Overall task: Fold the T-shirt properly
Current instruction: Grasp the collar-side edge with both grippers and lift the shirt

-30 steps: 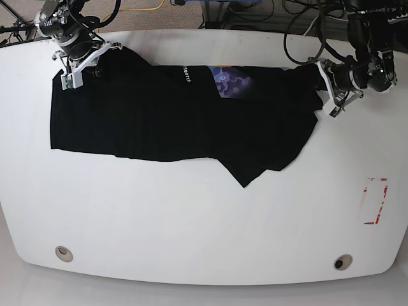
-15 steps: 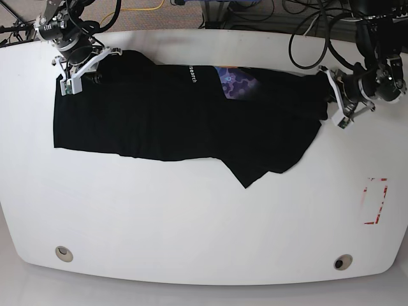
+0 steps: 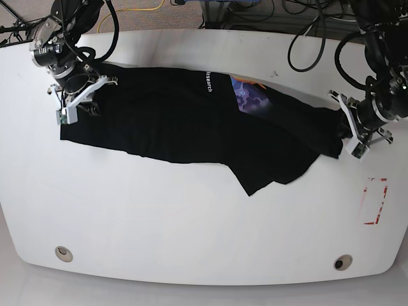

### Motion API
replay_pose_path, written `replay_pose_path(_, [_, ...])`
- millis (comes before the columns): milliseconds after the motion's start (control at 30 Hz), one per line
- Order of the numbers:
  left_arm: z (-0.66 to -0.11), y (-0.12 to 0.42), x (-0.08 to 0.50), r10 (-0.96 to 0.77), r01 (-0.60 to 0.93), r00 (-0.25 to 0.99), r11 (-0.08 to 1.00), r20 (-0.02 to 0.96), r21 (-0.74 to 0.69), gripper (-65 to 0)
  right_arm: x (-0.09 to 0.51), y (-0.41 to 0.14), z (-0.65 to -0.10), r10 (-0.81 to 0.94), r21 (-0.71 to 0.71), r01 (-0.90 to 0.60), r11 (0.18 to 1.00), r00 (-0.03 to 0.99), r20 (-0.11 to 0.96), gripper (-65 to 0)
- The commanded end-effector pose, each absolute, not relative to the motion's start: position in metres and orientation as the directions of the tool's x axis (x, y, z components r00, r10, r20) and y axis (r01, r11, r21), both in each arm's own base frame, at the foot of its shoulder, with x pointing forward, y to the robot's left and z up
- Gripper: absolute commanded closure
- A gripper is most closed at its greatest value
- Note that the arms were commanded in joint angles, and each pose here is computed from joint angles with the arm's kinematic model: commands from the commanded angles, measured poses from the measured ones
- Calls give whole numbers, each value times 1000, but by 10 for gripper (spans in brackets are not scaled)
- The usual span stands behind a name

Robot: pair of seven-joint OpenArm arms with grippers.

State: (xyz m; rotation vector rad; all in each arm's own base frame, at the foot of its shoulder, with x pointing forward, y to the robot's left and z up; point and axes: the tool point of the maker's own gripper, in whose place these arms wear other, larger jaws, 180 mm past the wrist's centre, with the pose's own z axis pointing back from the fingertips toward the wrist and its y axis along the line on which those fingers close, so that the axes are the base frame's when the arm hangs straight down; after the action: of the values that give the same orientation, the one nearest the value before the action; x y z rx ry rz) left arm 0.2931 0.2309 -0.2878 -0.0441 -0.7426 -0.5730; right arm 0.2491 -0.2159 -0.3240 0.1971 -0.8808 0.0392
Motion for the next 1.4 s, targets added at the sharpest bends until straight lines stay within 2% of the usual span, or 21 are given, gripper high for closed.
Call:
replay_pose_path(0, [-264, 233, 306, -488, 498, 534, 841, 691, 209, 0, 262, -218, -308, -36, 140, -132, 981, 587, 808, 0])
replay_pose_path(300, [-215, 260, 341, -485, 382, 468, 865, 739, 325, 0, 305, -217, -269, 30, 76, -197, 977, 485, 874, 0])
replay_pose_path(467, [-192, 267, 356, -496, 333, 429, 864, 754, 378, 0, 327, -223, -243, 12, 70, -177, 982, 421, 907, 0])
replay_pose_path(700, [-141, 267, 379, -499, 279, 322, 862, 805, 423, 0, 360, -224, -202, 55, 8, -190, 982, 323, 945, 0])
replay_pose_path(1067, [-85, 265, 396, -495, 217, 200, 864, 845, 455, 0, 394, -220, -143, 207, -163, -217, 963, 203, 957, 0])
replay_pose_path(1367, [-39, 260, 405, -502, 176, 95, 858, 859, 482, 0, 429, -234, -97, 247, -214, -218, 952, 138, 959, 0])
